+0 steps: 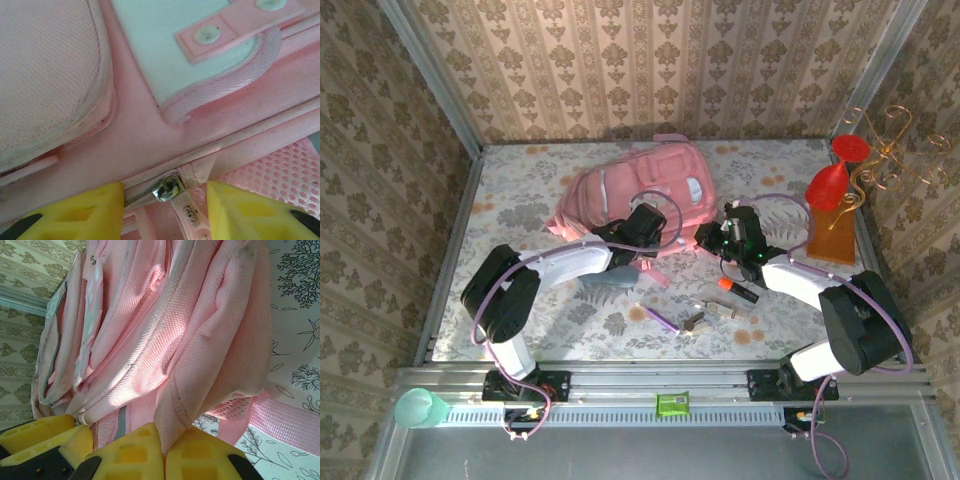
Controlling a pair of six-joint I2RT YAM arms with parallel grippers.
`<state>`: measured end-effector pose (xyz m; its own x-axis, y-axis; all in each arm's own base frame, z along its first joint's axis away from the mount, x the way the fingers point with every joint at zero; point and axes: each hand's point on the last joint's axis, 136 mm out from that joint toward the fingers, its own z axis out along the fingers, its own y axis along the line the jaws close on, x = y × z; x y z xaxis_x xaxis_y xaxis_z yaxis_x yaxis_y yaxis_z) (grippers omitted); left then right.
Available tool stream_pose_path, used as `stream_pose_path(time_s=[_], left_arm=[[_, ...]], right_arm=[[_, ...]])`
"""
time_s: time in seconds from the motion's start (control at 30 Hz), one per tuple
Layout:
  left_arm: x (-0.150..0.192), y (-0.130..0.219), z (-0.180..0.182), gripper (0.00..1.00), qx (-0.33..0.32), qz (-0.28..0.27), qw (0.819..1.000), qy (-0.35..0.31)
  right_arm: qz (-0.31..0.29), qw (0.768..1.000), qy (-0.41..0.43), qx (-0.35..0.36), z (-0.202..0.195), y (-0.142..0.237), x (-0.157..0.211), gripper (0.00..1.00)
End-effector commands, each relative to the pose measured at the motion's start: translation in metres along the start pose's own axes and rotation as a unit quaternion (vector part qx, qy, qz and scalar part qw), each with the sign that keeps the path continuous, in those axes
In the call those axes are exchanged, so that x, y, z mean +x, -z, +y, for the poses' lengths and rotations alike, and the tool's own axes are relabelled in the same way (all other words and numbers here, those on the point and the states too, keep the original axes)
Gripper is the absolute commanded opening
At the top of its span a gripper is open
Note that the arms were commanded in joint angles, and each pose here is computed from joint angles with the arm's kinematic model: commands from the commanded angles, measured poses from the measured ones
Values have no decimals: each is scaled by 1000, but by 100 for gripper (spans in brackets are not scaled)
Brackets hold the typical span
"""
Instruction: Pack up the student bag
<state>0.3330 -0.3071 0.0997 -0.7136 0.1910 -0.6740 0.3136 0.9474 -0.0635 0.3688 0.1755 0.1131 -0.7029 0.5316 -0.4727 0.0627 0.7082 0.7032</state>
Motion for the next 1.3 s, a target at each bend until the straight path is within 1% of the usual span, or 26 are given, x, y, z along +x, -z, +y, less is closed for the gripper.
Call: stream_pose_path(time_s=[0.0, 0.23, 0.3, 0.4, 0.53, 0.63, 0.7, 0.8, 0.97, 1.03, 1.27], left_arm=[[15, 4, -5, 43, 22, 27, 999, 6], [20, -1, -6, 35, 24, 37, 999, 0], [23, 0, -6, 35, 27, 40, 999, 2], [23, 6, -5, 39, 30, 30, 999, 6], [22, 13, -2, 40, 29, 23, 999, 5], [23, 15, -1, 38, 28, 22, 999, 2], [22, 16, -1, 34, 33, 18, 999, 3], [23, 12, -1, 34, 29, 19, 999, -1], [11, 2, 2, 34, 24, 12, 1000, -8], [5, -1, 2, 37, 21, 7, 1000, -15], [-10, -4, 6, 39, 4, -9, 999, -35]], right_arm=[[-46, 997, 32, -61, 44, 14, -31, 7], [-47, 997, 30, -61, 45, 14, -31, 7], [-48, 997, 32, -58, 44, 14, -32, 7], [-49, 996, 32, -60, 47, 13, -34, 7], [-47, 997, 28, -61, 46, 10, -34, 7], [-44, 997, 27, -59, 45, 8, -32, 7], [-43, 997, 24, -58, 42, 6, -30, 7], [-41, 997, 23, -60, 43, 5, -30, 7], [-37, 997, 24, -63, 44, 5, -28, 6], [-33, 997, 24, -62, 42, 5, -26, 7], [-19, 998, 23, -61, 38, 2, -19, 6]])
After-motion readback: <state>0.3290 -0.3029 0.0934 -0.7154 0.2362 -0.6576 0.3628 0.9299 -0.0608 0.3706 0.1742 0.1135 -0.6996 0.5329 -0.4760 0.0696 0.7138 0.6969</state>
